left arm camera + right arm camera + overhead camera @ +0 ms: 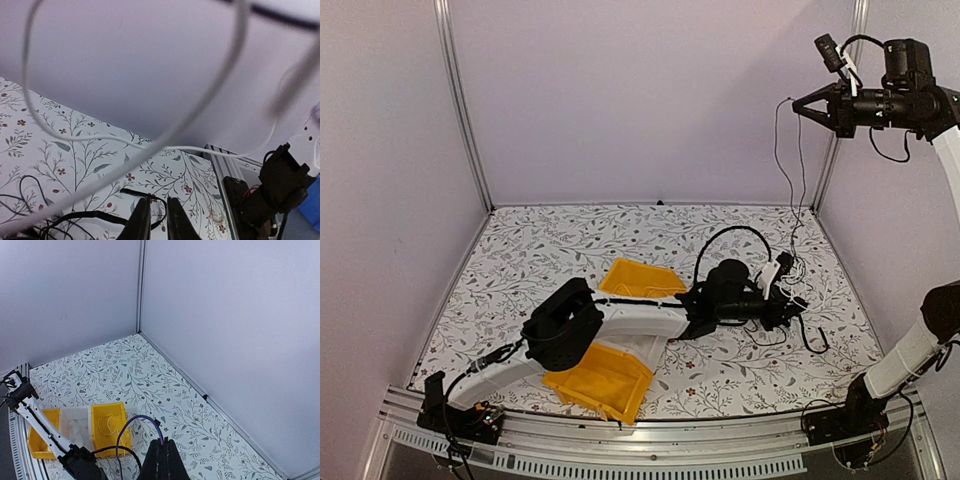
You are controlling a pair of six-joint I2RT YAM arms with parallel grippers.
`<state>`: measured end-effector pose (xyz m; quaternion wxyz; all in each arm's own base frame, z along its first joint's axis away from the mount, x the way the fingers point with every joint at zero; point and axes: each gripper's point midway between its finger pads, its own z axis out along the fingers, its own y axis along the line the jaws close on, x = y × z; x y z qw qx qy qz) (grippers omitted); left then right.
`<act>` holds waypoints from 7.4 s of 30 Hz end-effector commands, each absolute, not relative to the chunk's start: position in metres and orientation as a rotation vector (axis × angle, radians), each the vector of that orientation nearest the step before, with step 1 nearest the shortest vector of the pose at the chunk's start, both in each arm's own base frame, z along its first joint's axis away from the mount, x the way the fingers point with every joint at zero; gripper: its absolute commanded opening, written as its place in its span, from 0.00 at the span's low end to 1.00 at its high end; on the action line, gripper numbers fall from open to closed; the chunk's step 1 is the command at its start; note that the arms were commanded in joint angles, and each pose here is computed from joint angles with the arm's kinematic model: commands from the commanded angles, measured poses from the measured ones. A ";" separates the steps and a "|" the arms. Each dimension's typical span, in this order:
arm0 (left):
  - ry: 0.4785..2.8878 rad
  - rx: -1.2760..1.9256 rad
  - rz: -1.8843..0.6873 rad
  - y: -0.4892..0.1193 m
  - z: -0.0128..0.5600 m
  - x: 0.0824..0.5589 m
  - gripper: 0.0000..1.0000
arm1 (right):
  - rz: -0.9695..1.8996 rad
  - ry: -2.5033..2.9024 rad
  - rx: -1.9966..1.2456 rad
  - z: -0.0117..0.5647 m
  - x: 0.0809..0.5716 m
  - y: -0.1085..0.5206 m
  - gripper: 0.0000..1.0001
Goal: Untangle the cables
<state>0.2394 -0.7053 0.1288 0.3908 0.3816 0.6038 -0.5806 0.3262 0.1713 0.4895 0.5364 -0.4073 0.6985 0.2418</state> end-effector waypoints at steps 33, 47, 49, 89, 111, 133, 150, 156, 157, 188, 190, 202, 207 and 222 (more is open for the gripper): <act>1.362 0.723 -1.018 -0.574 0.368 0.259 0.54 | 0.430 1.570 -0.934 0.468 0.302 0.157 0.00; 1.333 0.636 -0.990 -0.607 0.379 0.294 0.69 | 0.517 1.627 -0.951 0.448 0.294 0.162 0.00; 1.333 0.635 -0.996 -0.610 0.376 0.298 0.68 | 0.525 1.630 -0.952 0.447 0.292 0.163 0.00; 1.339 0.641 -0.923 -0.565 0.402 0.280 1.00 | 0.583 1.716 -0.967 0.411 0.293 0.165 0.00; 1.240 0.757 -1.325 -0.601 0.406 0.288 0.00 | 0.619 1.748 -1.014 0.389 0.290 0.169 0.02; 1.320 0.675 -1.290 -0.581 0.417 0.295 0.00 | 0.717 1.958 -0.890 0.160 0.338 0.176 0.71; 1.057 0.669 -1.117 -0.521 0.570 0.265 0.00 | 0.811 2.431 -0.501 0.042 0.410 0.160 0.07; 0.900 0.581 -0.974 -0.456 0.648 0.243 0.00 | 0.652 2.578 -0.395 0.012 0.413 0.120 0.19; 0.890 0.571 -0.957 -0.447 0.655 0.240 0.00 | 0.618 2.593 -0.388 0.009 0.414 0.114 0.21; 1.146 0.423 -0.752 -0.339 0.598 0.241 0.00 | 0.655 2.448 -0.670 0.127 0.404 0.116 0.54; 1.172 0.428 -0.744 -0.338 0.584 0.243 0.00 | 0.645 2.382 -0.720 0.152 0.408 0.119 0.57; 1.199 0.475 -0.713 -0.344 0.563 0.250 0.00 | 0.545 2.260 -0.827 0.202 0.425 0.137 0.62; 1.201 0.482 -0.727 -0.344 0.564 0.248 0.00 | 0.484 2.252 -0.833 0.203 0.432 0.132 0.63; 1.231 0.421 -0.788 -0.318 0.555 0.235 0.00 | 0.496 2.286 -0.887 0.188 0.435 0.142 0.63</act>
